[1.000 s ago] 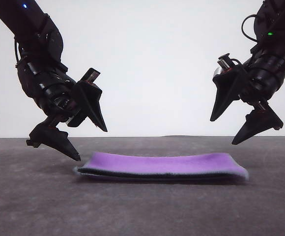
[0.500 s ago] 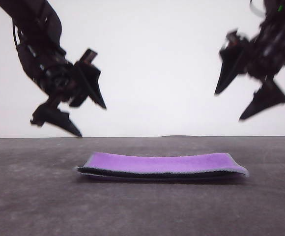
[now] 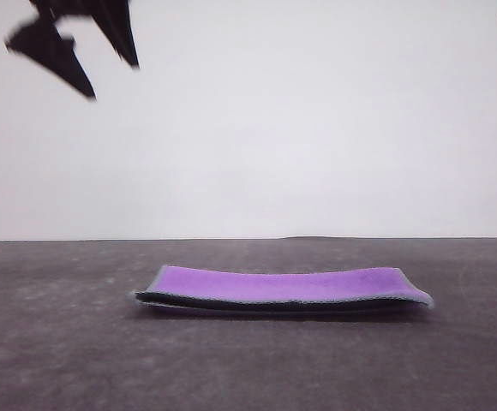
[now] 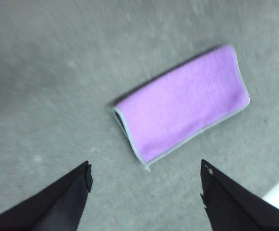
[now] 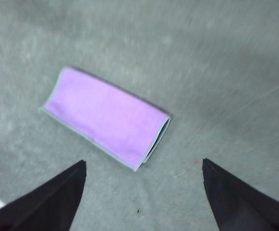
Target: Fold clothes
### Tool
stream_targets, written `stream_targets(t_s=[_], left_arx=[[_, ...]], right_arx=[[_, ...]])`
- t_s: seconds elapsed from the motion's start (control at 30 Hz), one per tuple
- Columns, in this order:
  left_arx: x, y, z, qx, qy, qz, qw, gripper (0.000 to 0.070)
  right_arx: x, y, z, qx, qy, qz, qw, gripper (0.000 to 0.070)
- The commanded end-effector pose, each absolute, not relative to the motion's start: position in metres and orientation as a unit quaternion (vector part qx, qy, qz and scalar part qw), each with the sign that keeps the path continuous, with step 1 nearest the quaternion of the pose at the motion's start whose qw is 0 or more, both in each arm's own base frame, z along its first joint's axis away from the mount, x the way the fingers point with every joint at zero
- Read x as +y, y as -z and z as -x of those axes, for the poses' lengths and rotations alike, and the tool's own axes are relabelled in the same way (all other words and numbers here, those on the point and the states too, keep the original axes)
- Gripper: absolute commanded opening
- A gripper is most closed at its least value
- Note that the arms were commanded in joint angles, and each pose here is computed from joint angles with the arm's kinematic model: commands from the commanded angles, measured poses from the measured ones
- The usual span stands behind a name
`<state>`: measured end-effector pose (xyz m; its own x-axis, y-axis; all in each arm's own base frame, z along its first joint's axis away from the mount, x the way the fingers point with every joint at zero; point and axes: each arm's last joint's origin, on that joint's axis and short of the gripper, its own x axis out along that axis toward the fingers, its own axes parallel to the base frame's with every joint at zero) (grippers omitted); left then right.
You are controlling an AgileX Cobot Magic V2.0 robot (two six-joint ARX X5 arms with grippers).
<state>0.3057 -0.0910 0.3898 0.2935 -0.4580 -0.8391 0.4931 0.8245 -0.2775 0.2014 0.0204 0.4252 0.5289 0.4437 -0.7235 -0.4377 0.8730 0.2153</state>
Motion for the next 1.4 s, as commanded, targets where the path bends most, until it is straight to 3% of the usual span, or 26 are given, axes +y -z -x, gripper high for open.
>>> stream_targets(t_s=[0.0,0.1,0.2,0.4,0.57,0.73,1.03,1.2,1.37], left_arx=[[-0.091,-0.391,-0.302,0.519,0.281,-0.016,0.807,0.0434],[-0.087,-0.387,-0.287,0.521,0.276,-0.018,0.808,0.0434],[-0.083,-0.368,-0.275,0.528,0.271,-0.012,0.805,0.0434],[-0.076,-0.319,-0.249,0.562,0.255,0.007,0.787,0.0434],[-0.071,-0.287,-0.231,0.585,0.251,0.008,0.771,0.0434],[-0.070,-0.272,-0.224,0.601,0.248,0.009,0.760,0.0434],[-0.070,-0.271,-0.224,0.597,0.249,0.007,0.762,0.0434],[-0.070,-0.272,-0.226,0.589,0.251,0.007,0.768,0.0434],[-0.070,-0.272,-0.226,0.585,0.252,0.007,0.771,0.0434]], right_arx=[[0.020,-0.430,-0.194,0.408,-0.241,-0.009,0.881,0.0483],[0.019,-0.426,-0.175,0.402,-0.229,-0.006,0.886,0.0484],[0.018,-0.404,-0.170,0.410,-0.223,-0.014,0.884,0.0484],[0.020,-0.326,-0.185,0.460,-0.226,-0.057,0.857,0.0484],[0.024,-0.251,-0.208,0.477,-0.256,-0.130,0.831,0.0483],[0.027,-0.204,-0.231,0.516,-0.267,-0.177,0.795,0.0483],[0.032,-0.157,-0.267,0.530,-0.295,-0.248,0.755,0.0483],[0.034,-0.148,-0.278,0.515,-0.307,-0.274,0.752,0.0477],[0.036,-0.143,-0.287,0.503,-0.304,-0.295,0.754,0.0418]])
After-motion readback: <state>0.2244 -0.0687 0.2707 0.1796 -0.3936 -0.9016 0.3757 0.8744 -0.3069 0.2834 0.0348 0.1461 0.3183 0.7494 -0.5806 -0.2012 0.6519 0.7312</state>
